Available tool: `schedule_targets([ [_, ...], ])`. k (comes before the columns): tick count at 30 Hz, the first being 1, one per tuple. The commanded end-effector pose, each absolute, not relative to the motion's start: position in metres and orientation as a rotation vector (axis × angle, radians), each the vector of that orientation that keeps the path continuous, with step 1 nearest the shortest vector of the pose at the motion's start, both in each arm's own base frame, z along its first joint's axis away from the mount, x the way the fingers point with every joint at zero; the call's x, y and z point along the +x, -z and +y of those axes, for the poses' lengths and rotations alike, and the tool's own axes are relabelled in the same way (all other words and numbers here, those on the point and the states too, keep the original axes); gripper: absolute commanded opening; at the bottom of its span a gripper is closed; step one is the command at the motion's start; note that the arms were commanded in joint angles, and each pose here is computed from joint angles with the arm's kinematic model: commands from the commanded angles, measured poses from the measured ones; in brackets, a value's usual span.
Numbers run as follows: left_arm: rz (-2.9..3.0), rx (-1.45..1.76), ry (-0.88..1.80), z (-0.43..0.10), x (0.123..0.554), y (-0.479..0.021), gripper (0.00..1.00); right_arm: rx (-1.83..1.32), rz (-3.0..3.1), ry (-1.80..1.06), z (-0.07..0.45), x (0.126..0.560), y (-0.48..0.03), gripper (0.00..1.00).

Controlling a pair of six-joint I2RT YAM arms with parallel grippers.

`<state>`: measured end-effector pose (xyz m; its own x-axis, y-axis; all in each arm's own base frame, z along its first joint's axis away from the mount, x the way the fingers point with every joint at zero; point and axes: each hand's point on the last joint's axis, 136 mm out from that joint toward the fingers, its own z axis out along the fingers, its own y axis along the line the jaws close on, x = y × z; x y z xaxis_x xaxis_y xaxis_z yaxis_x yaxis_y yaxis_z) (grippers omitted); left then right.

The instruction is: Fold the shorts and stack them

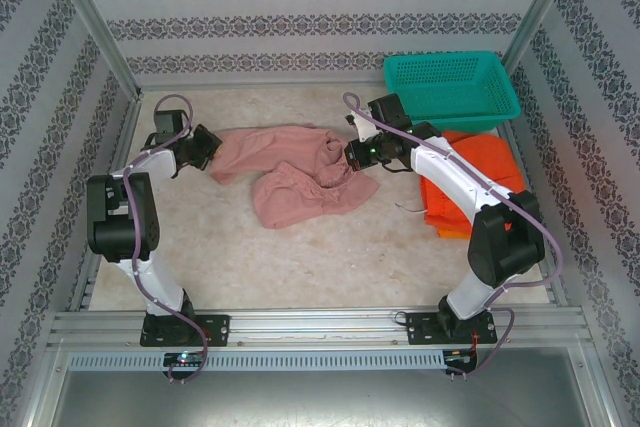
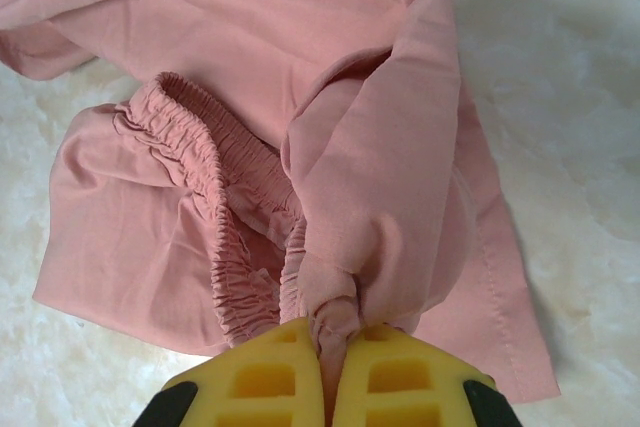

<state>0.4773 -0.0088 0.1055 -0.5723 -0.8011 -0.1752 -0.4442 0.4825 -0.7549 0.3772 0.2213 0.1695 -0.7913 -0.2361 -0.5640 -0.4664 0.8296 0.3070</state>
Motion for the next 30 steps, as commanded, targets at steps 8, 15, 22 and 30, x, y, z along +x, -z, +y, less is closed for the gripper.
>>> schedule_targets([
  [8, 1.933, -0.827, 0.819, 0.031, 0.516, -0.268, 0.0, -0.498, 2.275, -0.62, 0.221, 0.404, -0.26, 0.0],
  [15, 1.676, -0.691, 0.699, 0.07, 0.494, -0.444, 0.0, -0.466, 1.976, -0.618, 0.212, 0.409, -0.381, 0.0],
  [22, 1.427, -0.599, 0.606, 0.092, 0.433, -0.588, 0.0, -0.489, 1.696, -0.674, 0.216, 0.382, -0.496, 0.0],
  [30, 1.181, -0.551, 0.542, 0.106, 0.358, -0.679, 0.0, -0.595, 1.386, -0.794, 0.234, 0.314, -0.598, 0.0],
])
